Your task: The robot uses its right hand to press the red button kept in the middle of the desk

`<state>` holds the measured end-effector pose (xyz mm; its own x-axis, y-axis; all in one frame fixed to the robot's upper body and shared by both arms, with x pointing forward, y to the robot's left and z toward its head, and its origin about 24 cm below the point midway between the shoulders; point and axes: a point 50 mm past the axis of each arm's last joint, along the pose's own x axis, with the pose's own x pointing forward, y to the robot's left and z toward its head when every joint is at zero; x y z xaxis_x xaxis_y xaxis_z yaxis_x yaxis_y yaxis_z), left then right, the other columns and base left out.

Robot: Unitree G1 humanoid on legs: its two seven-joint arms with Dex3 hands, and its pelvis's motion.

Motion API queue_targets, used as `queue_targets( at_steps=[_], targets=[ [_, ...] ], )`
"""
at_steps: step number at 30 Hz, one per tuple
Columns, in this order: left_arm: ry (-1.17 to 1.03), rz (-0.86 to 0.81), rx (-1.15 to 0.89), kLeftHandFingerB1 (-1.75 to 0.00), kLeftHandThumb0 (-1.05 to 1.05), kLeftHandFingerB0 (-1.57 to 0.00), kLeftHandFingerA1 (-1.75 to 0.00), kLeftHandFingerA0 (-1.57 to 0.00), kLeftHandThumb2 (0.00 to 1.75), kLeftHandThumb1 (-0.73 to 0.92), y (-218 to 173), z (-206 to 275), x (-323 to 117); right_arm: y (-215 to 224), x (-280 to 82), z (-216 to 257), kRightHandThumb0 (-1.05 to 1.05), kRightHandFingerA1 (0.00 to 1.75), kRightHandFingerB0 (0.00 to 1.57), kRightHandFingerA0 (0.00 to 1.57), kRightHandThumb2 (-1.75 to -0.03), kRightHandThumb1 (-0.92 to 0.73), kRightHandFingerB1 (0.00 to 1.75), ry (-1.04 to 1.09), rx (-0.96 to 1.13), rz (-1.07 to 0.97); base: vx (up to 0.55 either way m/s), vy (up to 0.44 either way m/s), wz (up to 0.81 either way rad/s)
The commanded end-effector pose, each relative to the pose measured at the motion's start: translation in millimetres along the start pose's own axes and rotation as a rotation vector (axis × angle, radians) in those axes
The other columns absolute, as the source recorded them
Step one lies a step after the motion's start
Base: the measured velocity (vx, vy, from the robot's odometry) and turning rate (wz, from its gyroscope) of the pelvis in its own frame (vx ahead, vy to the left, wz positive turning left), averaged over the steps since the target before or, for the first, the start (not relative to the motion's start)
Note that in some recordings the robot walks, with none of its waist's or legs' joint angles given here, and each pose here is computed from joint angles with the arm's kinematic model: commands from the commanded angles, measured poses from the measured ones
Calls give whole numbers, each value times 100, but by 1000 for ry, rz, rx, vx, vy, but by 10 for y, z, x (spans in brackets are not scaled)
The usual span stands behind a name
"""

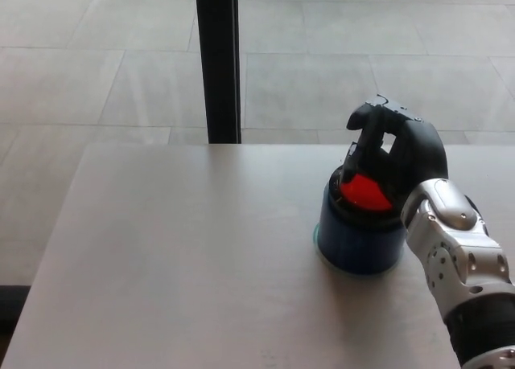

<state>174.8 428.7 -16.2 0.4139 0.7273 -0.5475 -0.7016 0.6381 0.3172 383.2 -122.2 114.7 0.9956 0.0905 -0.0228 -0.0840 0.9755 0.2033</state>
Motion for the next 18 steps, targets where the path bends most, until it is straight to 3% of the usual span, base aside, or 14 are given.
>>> queue_targets(
  at_steps=[1,4,6,7,8,11,12,15,16,17,18],
  targets=[
    [-13,18,5,-62,-40,-1,-77,-24,142,89,63,59,4,-170,-117,-483,-28,175,75,102,-130,-46,166,192,14,-99,0,0,0],
    [-11,7,26,-62,-40,0,-71,-14,144,90,67,67,4,-204,-119,-511,-30,175,73,100,-122,-55,166,202,47,-107,0,0,0],
    [-12,16,17,-61,-40,0,-72,-16,143,88,68,74,4,-212,-111,-500,-30,175,73,100,-120,-56,166,199,49,-106,0,0,0],
    [-14,17,24,-73,-62,0,-122,-23,108,92,68,74,4,-217,-106,-487,-29,175,72,100,-119,-56,164,201,45,-107,0,0,0],
    [-11,13,18,-61,-40,0,-71,-13,143,89,72,79,5,-224,-92,-453,-29,175,71,99,-123,-54,163,198,37,-107,0,0,0],
    [-9,16,14,-61,-39,0,-70,-12,143,90,95,71,5,-224,-43,-334,-26,175,71,98,-126,-50,163,186,46,-109,0,0,0],
    [-12,16,13,-75,-62,0,-110,-16,108,92,96,69,4,-215,-27,-288,-28,175,72,98,-128,-50,163,176,61,-105,0,0,0],
    [-22,18,29,-79,-61,-2,-109,-18,108,92,100,67,3,-167,29,-112,-32,175,73,100,-122,-54,160,135,51,-72,0,0,0],
    [-17,18,25,-68,-61,-4,-90,-29,110,92,93,70,5,-154,51,-37,-32,175,74,100,-122,-52,160,118,41,-63,0,0,0],
    [-14,19,23,-68,-61,-4,-90,-29,110,92,90,72,5,-150,59,-8,-32,175,74,100,-122,-52,160,112,38,-60,0,0,0],
    [-7,13,-11,-81,-62,-1,-111,-14,105,92,87,59,6,-134,80,78,-32,175,76,100,-124,-50,160,98,38,-51,0,0,0]
  ],
)
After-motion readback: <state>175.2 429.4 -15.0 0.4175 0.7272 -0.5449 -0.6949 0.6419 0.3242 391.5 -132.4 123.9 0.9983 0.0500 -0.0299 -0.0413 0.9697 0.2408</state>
